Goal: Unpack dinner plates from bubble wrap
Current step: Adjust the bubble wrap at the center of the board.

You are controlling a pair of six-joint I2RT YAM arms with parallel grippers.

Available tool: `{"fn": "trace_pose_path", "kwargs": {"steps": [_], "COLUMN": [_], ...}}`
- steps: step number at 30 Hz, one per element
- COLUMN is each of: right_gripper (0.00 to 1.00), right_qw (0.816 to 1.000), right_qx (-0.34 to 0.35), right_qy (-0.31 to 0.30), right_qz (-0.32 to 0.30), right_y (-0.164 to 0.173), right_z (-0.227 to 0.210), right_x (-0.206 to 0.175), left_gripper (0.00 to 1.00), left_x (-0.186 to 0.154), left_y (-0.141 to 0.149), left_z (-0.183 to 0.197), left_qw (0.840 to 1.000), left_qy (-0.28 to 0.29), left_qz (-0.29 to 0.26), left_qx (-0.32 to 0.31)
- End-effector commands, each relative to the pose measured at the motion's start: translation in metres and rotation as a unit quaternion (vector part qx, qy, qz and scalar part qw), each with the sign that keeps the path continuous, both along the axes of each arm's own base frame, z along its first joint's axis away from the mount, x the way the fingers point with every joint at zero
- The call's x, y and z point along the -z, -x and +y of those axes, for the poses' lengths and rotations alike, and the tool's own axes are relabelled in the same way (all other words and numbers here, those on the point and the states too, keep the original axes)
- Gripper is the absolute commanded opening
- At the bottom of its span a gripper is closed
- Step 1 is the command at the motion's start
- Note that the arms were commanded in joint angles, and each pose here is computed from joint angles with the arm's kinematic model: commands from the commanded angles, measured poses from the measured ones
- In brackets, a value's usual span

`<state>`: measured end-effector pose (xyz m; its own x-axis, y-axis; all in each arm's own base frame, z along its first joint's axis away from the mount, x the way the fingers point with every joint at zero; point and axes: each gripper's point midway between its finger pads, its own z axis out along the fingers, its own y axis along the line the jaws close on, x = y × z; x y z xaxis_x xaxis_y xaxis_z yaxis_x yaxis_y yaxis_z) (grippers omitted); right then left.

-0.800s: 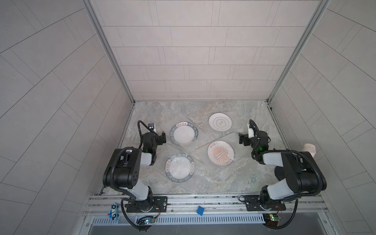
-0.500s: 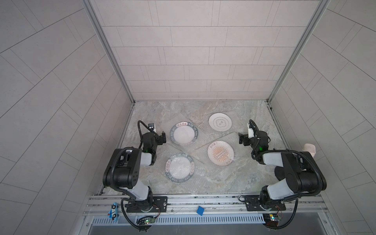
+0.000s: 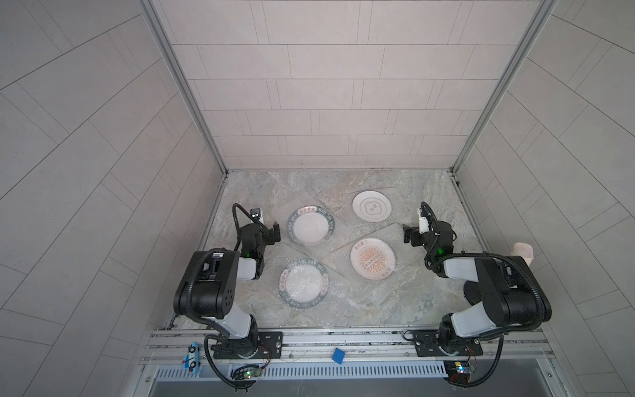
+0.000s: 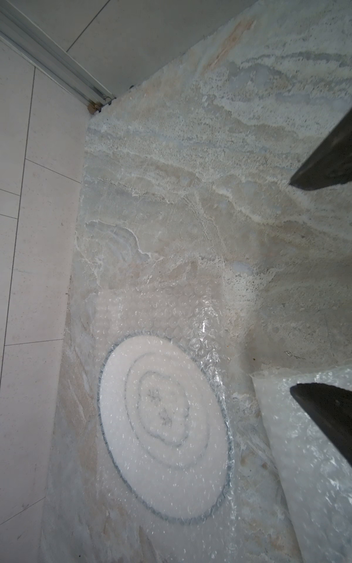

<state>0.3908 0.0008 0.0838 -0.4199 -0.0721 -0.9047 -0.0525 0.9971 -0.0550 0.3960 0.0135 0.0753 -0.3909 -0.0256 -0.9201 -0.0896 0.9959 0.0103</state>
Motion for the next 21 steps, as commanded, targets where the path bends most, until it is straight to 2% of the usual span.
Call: {"fn": "trace_pose_path", "kwargs": {"steps": [1, 14, 17, 19, 21], "right_gripper": [1.00, 1.00, 1.00, 1.00, 1.00], "right_qw": [1.000, 1.000, 1.000, 0.999, 0.994], "right_qx": [-0.004, -0.001, 0.001, 0.032, 0.107], "right_qy": [0.005, 0.003, 0.008, 0.017, 0.018], "right_qz": [-0.004, -0.005, -0.019, -0.027, 0.019], "right_y": [-0.003, -0.003, -0.002, 0.001, 0.005], "right_z": [0.000, -0.002, -0.003, -0.010, -0.029], "right_x": [-0.002, -0.002, -0.009, -0.026, -0.041], "left_gripper": [1.00, 1.00, 1.00, 1.00, 1.00], "left_x": [-0.009, -0.010, -0.028, -0.042, -0.064], "left_y": [-0.006, -0.005, 0.004, 0.005, 0.010], "left_z": [0.004, 0.008, 0.033, 0.035, 0.036], "left_qw": [1.000, 1.000, 0.995, 0.994, 0.991], "left_qy": [-0.008, -0.003, -0.005, -0.015, -0.028], "left_qz": [-0.015, -0.020, -0.031, -0.028, -0.031], "left_qx": [-0.005, -0.013, -0.093, -0.104, -0.125]}}
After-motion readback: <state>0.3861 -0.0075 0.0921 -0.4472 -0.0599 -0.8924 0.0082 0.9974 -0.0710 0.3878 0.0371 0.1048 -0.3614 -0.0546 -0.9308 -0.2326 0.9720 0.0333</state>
